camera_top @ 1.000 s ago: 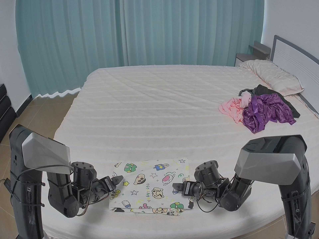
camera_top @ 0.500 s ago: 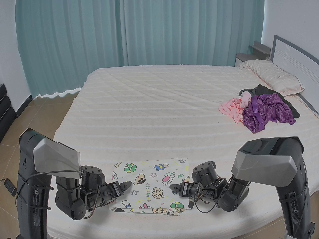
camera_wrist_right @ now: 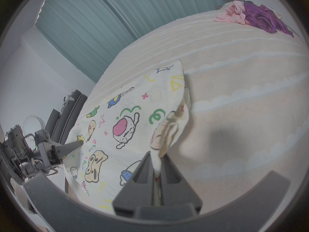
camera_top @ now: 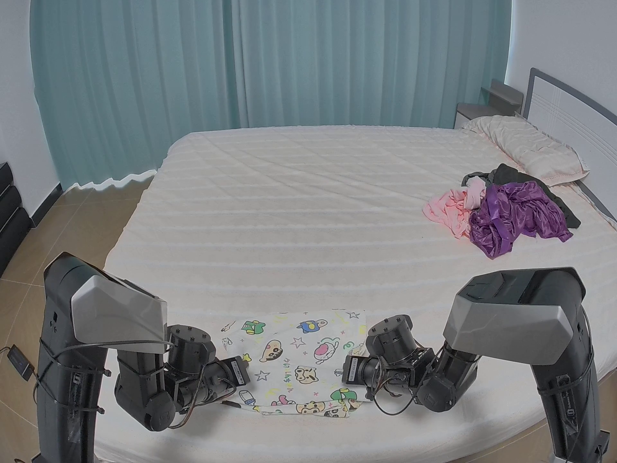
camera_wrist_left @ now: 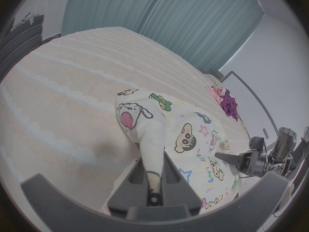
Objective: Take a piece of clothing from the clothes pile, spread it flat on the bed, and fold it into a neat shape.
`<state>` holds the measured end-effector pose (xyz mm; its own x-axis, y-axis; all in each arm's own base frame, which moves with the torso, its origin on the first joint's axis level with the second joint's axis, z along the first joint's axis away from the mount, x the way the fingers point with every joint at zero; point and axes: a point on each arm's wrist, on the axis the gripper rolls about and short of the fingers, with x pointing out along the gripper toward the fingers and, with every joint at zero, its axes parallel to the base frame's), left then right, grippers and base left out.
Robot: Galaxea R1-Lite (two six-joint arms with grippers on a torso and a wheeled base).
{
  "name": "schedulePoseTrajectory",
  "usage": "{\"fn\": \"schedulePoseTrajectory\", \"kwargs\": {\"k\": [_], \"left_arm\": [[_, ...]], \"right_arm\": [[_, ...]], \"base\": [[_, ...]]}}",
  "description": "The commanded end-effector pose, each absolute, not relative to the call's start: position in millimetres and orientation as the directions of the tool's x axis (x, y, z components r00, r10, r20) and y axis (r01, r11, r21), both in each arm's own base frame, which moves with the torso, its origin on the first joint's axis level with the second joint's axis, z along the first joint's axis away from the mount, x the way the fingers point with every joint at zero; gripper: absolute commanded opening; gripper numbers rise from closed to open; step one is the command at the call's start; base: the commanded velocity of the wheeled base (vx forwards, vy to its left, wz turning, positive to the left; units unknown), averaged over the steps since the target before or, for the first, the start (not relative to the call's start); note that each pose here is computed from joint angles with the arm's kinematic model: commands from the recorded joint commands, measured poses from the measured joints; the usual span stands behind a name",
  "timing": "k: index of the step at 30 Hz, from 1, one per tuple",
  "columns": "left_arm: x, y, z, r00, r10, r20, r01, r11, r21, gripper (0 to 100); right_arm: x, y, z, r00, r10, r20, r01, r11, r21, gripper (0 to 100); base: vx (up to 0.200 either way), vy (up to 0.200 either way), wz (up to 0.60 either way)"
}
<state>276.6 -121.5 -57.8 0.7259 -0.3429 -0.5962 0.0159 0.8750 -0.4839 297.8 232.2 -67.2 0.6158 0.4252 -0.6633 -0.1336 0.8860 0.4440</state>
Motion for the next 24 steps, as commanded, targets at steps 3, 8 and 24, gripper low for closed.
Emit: {"fn": "schedulePoseTrajectory", "kwargs": {"k": [3, 8, 24], "left_arm": [[274, -124, -57, 0.723, -0.349, -0.596, 0.008, 0.867, -0.499, 0], [266, -131, -50, 0.721, -0.360, -0.592, -0.050, 0.825, -0.563, 0], [260, -136, -33, 0.736, -0.389, -0.554, -0.047, 0.788, -0.614, 0]], "right_arm": [[297, 232, -67, 0.615, 0.425, -0.664, -0.126, 0.884, 0.449, 0], [297, 233, -66, 0.620, 0.424, -0.660, -0.092, 0.875, 0.475, 0], [292, 227, -52, 0.673, 0.456, -0.582, -0.105, 0.838, 0.536, 0]], "base": [[0.000, 0.000, 0.00], [0.000, 0.000, 0.00], [0.000, -0.138, 0.00]]}}
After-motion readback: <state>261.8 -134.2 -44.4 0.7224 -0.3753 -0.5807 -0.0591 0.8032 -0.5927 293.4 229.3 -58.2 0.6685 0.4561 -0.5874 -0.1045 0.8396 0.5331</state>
